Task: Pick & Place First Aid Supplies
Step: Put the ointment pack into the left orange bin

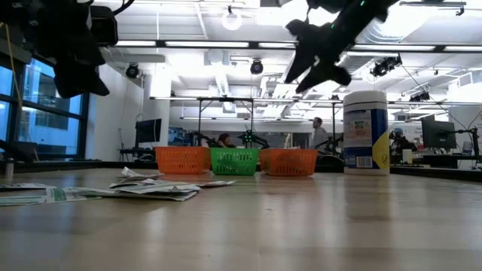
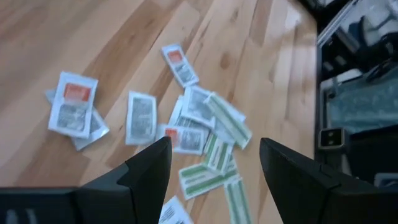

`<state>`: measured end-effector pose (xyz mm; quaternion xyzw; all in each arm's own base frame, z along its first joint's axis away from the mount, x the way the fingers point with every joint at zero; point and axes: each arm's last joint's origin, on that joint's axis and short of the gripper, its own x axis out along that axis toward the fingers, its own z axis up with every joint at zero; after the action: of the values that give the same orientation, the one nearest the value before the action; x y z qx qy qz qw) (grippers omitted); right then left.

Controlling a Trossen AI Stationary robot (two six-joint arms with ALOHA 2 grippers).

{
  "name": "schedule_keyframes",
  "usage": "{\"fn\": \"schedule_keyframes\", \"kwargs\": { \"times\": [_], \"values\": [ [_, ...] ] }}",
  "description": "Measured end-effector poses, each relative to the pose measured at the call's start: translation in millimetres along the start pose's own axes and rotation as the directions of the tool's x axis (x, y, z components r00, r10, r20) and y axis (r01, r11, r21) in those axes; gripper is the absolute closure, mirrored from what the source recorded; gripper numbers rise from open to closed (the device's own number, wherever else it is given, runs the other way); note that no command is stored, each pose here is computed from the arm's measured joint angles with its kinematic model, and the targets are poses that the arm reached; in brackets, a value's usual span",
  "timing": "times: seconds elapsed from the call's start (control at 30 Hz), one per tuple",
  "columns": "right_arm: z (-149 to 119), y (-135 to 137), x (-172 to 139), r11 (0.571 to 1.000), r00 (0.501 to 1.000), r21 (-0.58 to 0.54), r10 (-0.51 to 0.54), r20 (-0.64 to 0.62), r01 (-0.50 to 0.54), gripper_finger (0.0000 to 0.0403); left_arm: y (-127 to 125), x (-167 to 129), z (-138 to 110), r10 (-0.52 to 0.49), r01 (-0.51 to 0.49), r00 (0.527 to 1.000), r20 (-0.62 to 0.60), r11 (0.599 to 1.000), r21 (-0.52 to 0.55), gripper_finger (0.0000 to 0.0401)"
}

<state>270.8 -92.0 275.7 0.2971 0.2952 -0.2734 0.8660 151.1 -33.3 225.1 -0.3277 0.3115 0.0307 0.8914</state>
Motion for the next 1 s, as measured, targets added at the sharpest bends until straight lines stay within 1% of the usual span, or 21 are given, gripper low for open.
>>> {"fn": "schedule_keyframes", "kwargs": {
  "times": [0.1, 0.23, 0.43, 0.5, 0.6, 0.7, 0.9, 1.0],
  "values": [
    [-10.8, 14.1, -15.5, 1.0, 1.0, -0.01, -0.002, 0.004, 0.002, 0.0235, 2.9, -0.2, -3.1, 0.029, -0.029, 0.999, -0.035, 1.0, 0.007, 0.016],
    [-27.3, 34.3, -28.7, 0.999, 0.999, -0.017, 0.035, -0.011, -0.035, 0.0235, 8.9, -0.9, -9.7, 0.083, -0.081, 0.99, -0.111, 0.996, 0.019, 0.016],
    [-54.3, 63.7, -39.1, 0.994, 0.998, -0.092, 0.058, -0.007, -0.058, 0.0235, 16.9, -4.3, -22.2, 0.109, -0.107, 0.949, -0.295, 0.994, 0.023, 0.0161],
    [-61.1, 70.5, -42.6, 0.991, 0.998, -0.122, 0.055, 0.009, -0.053, 0.0235, 16.5, -5.0, -24.6, 0.091, -0.08, 0.939, -0.333, 0.996, 0.048, 0.0161],
    [-69.4, 77.9, -46.6, 0.981, 0.997, -0.175, 0.081, -0.007, -0.081, 0.0235, 12.4, -5.5, -28.8, 0.051, -0.01, 0.925, -0.375, 0.994, 0.11, 0.0161],
    [-76.6, 82.3, -49.6, 0.971, 0.994, -0.212, 0.104, -0.045, -0.111, 0.0235, 8.7, -3.6, -33.8, 0.049, 0.01, 0.912, -0.407, 0.99, 0.141, 0.0161],
    [-89.4, 86.0, -54.7, 0.949, 0.992, -0.296, 0.088, -0.09, -0.111, 0.0235, 2.9, 11.0, -41.1, 0.092, -0.022, 0.892, -0.443, 0.987, 0.16, 0.0161],
    [-95.4, 88.3, -57.5, 0.936, 0.989, -0.331, 0.091, -0.114, -0.124, 0.0235, 2.7, 20.6, -43.1, 0.114, -0.061, 0.878, -0.465, 0.99, 0.129, 0.0161]
  ]
}}
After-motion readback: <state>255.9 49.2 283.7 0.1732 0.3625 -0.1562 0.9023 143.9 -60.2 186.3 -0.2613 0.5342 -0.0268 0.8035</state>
